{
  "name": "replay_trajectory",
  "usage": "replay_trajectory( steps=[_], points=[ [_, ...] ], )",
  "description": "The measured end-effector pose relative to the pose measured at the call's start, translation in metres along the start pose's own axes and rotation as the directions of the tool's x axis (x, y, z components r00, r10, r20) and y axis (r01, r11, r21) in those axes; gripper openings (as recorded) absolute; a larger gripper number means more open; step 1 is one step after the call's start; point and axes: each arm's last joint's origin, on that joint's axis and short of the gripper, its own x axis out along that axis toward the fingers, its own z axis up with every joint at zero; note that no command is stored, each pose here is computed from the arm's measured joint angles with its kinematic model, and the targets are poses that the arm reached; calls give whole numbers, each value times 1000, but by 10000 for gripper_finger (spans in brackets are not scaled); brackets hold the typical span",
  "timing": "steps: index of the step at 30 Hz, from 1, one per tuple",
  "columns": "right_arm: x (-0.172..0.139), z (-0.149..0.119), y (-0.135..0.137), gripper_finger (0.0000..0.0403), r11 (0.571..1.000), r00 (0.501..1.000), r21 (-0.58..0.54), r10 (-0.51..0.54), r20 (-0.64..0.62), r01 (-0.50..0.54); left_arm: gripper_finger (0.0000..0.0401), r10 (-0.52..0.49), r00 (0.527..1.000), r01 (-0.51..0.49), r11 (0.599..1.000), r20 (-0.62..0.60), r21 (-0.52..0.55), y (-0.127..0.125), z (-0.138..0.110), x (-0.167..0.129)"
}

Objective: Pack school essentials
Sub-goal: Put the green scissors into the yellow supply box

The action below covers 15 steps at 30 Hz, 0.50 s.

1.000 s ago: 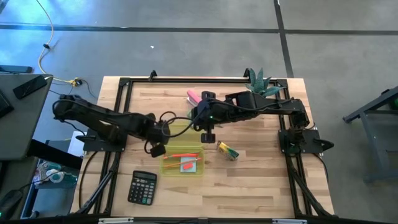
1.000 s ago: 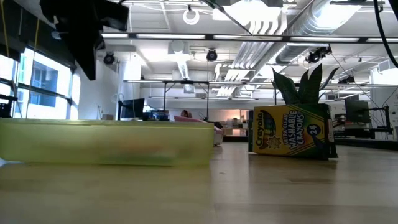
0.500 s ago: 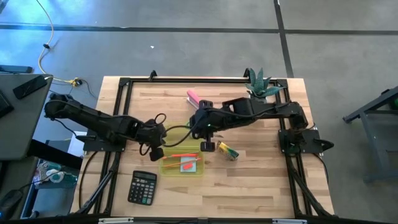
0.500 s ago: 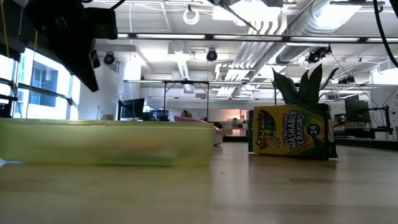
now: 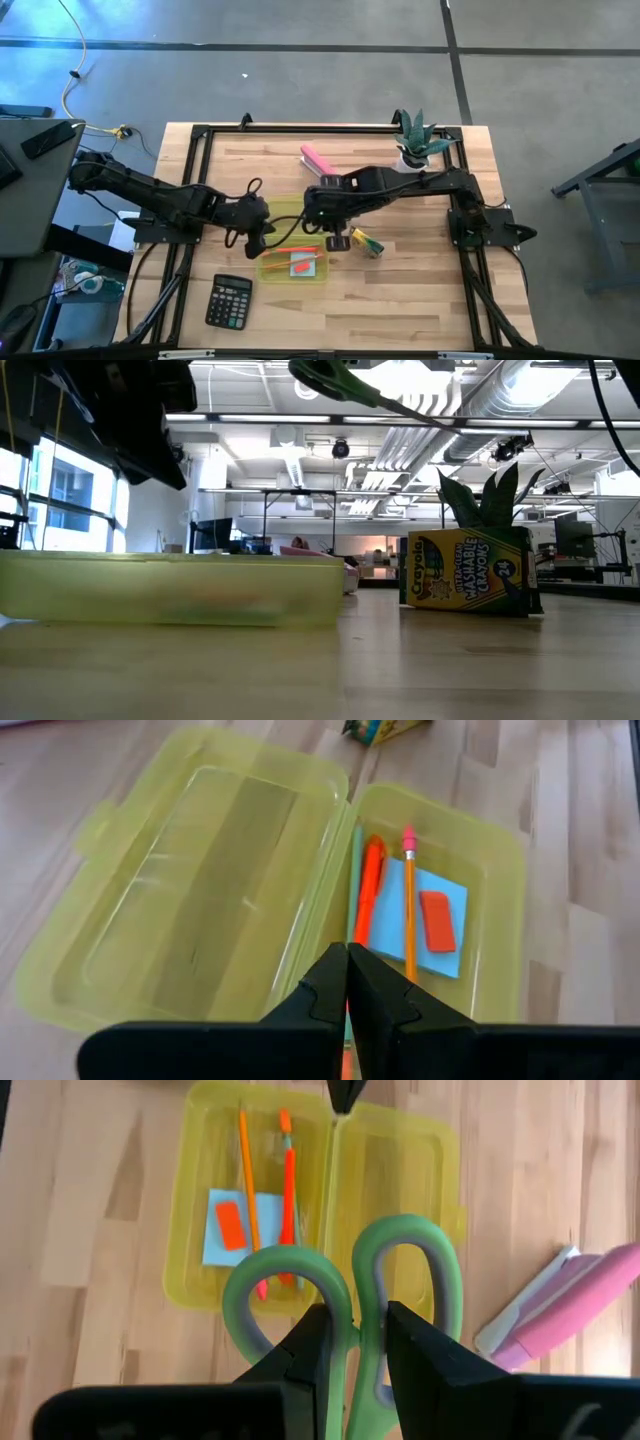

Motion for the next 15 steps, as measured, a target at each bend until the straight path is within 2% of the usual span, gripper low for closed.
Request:
replay_trajectory(
  steps=[11, 15],
  points=[
    [-1, -2, 15, 58, 999, 999, -20, 30, -21, -30, 0, -17, 999, 17, 1000, 34, 5, -2, 3, 0],
    [14, -8, 23, 58, 999, 998, -30, 34, -62, -35, 0, -18, 999, 18, 1000, 36, 13, -2, 4, 0]
  ],
)
